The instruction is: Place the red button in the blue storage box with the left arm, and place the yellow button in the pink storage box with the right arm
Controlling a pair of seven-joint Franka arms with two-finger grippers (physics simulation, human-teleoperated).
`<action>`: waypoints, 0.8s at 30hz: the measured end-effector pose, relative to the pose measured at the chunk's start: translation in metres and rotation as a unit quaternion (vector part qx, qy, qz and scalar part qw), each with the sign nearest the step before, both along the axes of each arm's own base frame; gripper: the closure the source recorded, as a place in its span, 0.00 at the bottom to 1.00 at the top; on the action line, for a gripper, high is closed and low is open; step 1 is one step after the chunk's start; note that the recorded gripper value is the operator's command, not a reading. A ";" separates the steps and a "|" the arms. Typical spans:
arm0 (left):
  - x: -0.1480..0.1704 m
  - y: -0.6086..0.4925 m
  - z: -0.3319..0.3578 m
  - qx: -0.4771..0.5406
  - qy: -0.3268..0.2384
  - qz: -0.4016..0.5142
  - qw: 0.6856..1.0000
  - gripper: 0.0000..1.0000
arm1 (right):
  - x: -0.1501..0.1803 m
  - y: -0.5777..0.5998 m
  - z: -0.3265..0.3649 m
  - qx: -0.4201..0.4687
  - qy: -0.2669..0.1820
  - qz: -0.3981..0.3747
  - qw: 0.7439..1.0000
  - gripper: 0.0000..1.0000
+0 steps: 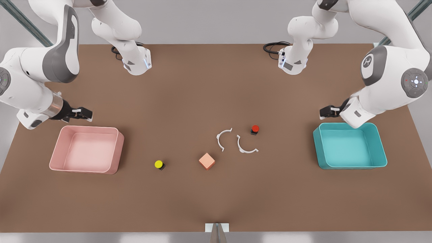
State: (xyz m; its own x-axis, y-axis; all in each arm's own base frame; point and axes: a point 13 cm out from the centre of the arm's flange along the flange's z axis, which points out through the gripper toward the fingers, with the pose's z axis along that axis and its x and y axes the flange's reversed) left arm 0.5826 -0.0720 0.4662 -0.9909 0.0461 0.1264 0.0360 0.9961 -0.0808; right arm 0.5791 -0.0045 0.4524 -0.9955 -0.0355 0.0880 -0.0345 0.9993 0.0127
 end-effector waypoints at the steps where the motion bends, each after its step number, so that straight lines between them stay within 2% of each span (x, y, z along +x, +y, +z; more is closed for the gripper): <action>1: 0.005 -0.002 0.000 -0.001 -0.009 -0.001 1.000 0.00 | 0.004 0.000 0.001 0.000 -0.009 0.001 1.000 0.00; 4: 0.004 -0.092 -0.037 -0.001 0.001 -0.076 0.997 0.00 | 0.015 0.000 0.001 0.000 -0.027 0.003 1.000 0.00; 6: -0.022 -0.169 -0.098 0.013 0.029 -0.149 0.988 0.00 | 0.034 0.004 -0.009 0.002 -0.036 0.008 0.999 0.00; 10: -0.065 -0.196 -0.190 0.032 0.040 -0.198 0.979 0.00 | 0.087 0.082 -0.116 0.013 -0.007 0.071 0.997 0.00; 13: -0.089 -0.194 -0.242 0.034 0.024 -0.213 0.976 0.00 | 0.097 0.166 -0.191 0.009 -0.001 0.127 0.992 0.00; 16: -0.116 -0.205 -0.314 0.035 0.014 -0.229 0.973 0.00 | 0.109 0.207 -0.236 0.024 -0.019 0.141 0.990 0.00; 18: -0.117 -0.215 -0.341 0.030 -0.005 -0.233 0.972 0.00 | 0.116 0.223 -0.264 0.033 -0.032 0.142 0.989 0.00; 24: -0.106 -0.233 -0.394 0.017 -0.046 -0.227 0.973 0.00 | 0.094 0.248 -0.323 0.044 -0.038 0.144 0.988 0.00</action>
